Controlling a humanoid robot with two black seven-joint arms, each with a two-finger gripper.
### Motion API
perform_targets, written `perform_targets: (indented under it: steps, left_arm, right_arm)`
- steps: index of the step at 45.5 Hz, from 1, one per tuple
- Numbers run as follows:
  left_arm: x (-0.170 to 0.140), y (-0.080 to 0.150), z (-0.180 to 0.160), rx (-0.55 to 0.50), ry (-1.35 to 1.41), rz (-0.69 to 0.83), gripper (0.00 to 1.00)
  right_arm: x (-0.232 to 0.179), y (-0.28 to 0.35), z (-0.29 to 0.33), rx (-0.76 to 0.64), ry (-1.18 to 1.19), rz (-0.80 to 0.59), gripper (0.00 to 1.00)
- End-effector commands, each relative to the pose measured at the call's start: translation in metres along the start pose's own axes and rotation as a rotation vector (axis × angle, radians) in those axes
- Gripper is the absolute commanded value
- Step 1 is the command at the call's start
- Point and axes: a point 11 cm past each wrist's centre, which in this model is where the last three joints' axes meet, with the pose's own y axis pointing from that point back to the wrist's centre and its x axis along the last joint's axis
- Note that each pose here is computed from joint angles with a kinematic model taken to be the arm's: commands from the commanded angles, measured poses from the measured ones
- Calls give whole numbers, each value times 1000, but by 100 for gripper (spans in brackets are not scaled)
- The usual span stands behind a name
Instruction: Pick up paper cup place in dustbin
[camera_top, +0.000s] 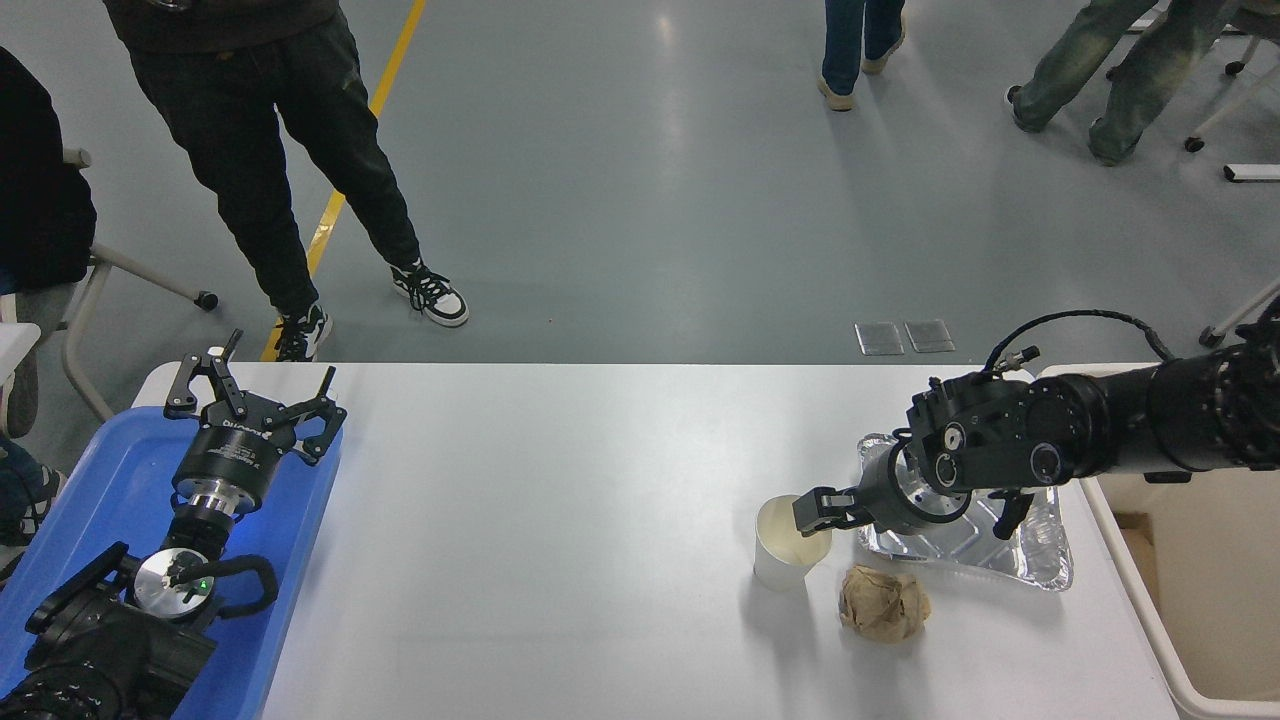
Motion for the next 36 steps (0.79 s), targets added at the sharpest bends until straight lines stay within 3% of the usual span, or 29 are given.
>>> perform_targets:
  steps: [1, 18, 36]
  left_arm:
    - [0, 0, 0, 0, 0, 0, 99]
    - [0, 0, 0, 3, -1, 0, 99]
    - [0, 0, 0, 3, -1, 0, 99]
  right_arm:
    - [-5, -2, 1, -1, -2, -17, 0]
    - [2, 13, -2, 10, -38, -11, 0]
    - [37, 94, 5, -43, -66, 23, 0]
